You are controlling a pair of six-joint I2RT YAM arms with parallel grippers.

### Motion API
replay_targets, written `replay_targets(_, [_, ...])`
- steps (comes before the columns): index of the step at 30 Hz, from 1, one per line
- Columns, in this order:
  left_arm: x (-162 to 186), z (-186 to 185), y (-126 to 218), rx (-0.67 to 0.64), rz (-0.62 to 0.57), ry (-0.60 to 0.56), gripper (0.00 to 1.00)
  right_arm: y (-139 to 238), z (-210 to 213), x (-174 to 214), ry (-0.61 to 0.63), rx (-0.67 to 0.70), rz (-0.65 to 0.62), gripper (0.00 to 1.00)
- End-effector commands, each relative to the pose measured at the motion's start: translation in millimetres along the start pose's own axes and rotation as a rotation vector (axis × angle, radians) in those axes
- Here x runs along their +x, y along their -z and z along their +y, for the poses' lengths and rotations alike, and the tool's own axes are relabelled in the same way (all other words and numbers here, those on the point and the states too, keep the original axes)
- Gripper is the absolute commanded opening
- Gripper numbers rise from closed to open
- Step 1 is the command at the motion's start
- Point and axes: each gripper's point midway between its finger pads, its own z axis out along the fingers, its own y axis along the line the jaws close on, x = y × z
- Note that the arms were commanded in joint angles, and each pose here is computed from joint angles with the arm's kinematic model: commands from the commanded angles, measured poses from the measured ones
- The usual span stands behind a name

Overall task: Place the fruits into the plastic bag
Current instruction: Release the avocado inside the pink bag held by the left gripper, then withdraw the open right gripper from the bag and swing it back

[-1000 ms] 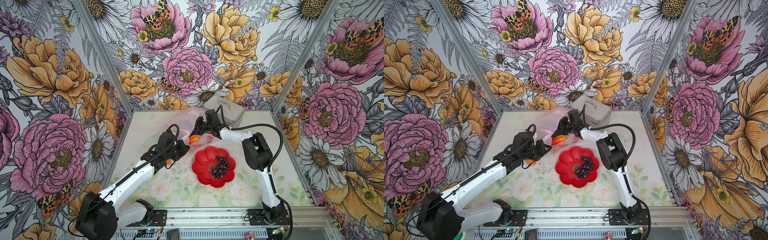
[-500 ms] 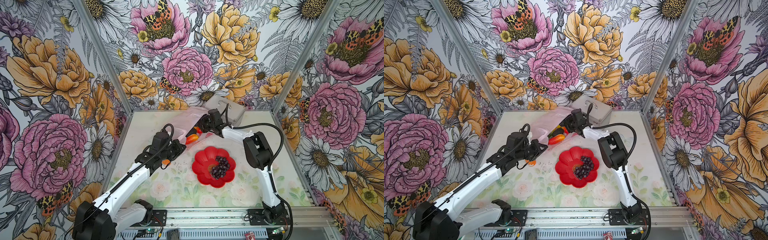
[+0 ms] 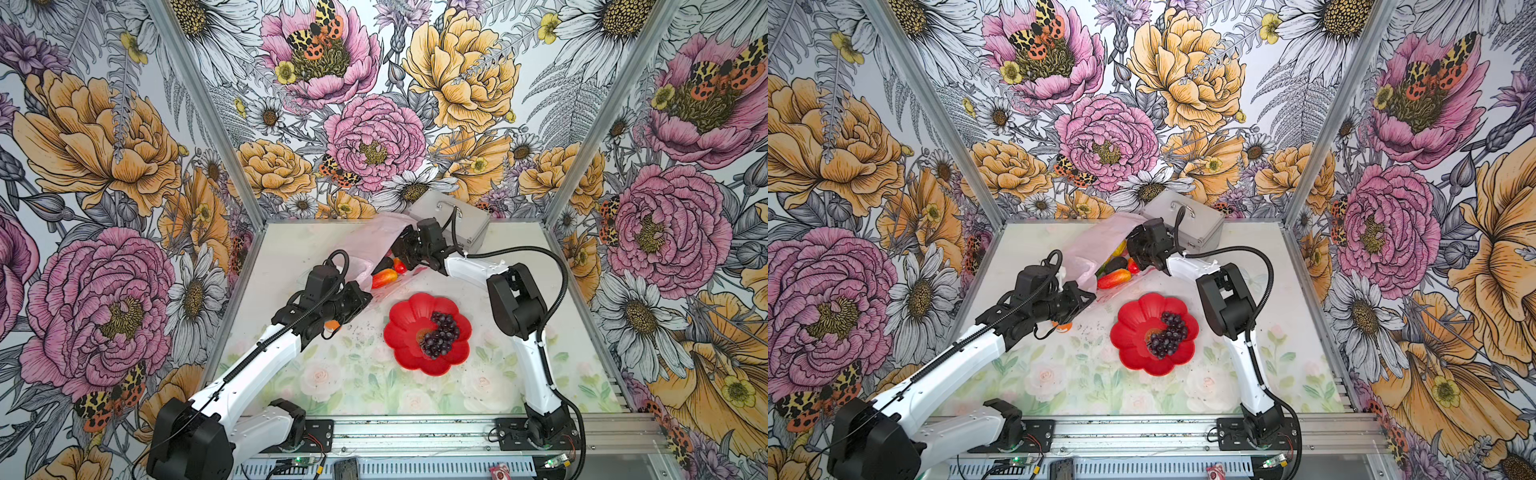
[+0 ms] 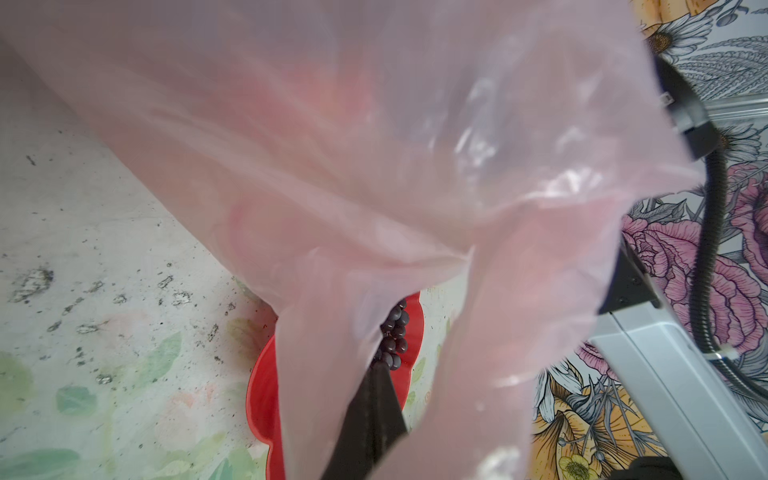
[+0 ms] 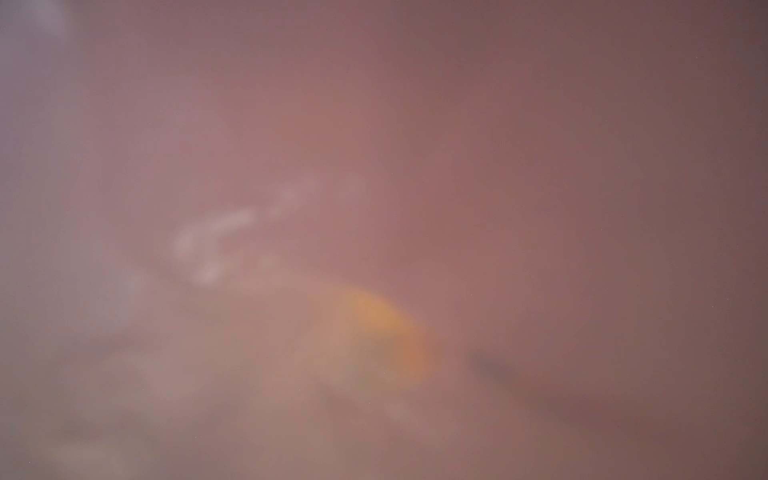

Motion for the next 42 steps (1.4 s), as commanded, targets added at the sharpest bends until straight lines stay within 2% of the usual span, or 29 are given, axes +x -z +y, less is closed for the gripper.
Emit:
replay_targets(1, [-1.3,-4.0,0.5,0.013,0.009,-0.017,0.0,28.1,43.2,18.7,0.102,-0.089,0.095,0.99])
replay_targets(6, [-3.6,-5.0,1.3,0.014,-0.003,-0.019,0.0,57.2,63.5,48.5,0.246,-0.124,0.239,0.99])
replay_targets(11, [-5.6,-3.4,2.8,0.013,-0.02,-0.016,0.0,93.6,75.9,70.1,0.358,-0.149,0.321,1.0])
replay_targets(23, [-6.0,4.4,-4.3,0.025,-0.051,0.032,0.0,181.3,103.9,96.6,0.578,-0.231,0.327,1.0])
replay_targets(32, [-4.8,0.5,-9.0,0.026,-0.057,0.029,0.0,234.3,116.6,89.8,0.849,-0.224,0.176,0.99])
replay_targets(42, [-1.2,3.9,-8.3,0.017,-0.066,0.029,0.0,298.0,135.8,71.1,1.294,-0.144,-0.198,1.0])
